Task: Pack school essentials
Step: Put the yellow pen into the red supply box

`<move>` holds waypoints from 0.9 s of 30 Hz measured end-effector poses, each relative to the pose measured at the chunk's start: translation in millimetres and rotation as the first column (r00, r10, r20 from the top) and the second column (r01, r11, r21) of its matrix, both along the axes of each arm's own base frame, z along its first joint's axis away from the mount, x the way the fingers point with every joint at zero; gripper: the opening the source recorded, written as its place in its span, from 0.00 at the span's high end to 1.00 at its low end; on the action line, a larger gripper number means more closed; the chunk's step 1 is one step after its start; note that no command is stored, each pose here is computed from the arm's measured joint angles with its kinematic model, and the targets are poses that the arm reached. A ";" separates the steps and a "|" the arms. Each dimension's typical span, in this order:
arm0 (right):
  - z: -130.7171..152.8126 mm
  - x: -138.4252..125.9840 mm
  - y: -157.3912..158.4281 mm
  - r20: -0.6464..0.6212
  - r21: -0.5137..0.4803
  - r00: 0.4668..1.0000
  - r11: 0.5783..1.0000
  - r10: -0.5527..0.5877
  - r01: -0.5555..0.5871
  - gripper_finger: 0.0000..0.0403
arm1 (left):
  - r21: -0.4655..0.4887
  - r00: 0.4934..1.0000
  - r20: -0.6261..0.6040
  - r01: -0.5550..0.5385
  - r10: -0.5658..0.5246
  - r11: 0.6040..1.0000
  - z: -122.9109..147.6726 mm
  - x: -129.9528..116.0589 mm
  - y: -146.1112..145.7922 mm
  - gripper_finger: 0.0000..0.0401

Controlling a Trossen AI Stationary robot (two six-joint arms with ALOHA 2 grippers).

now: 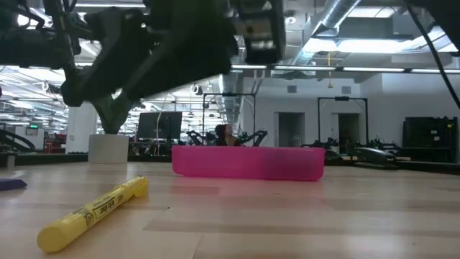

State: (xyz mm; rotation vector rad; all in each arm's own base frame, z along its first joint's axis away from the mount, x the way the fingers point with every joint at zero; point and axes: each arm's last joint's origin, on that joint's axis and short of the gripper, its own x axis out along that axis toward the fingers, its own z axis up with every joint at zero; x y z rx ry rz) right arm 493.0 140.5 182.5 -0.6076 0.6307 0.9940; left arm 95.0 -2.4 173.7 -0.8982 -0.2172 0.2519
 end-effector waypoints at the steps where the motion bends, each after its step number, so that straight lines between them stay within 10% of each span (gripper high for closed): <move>1: -3.6 2.0 1.4 0.008 -0.008 1.000 1.000 0.024 -0.024 0.47 | 0.000 1.000 0.000 0.000 0.000 1.000 0.1 0.0 0.0 0.41; 21: -40.9 3.1 1.7 -0.013 -0.104 0.988 0.982 0.154 -0.155 0.48 | 0.008 1.000 -0.002 0.000 0.000 1.000 0.0 0.0 0.0 0.41; 27: -43.5 -1.2 0.1 -0.068 -0.124 0.987 0.981 0.143 -0.151 0.61 | 0.008 1.000 -0.002 -0.001 0.001 1.000 0.1 0.0 0.0 0.41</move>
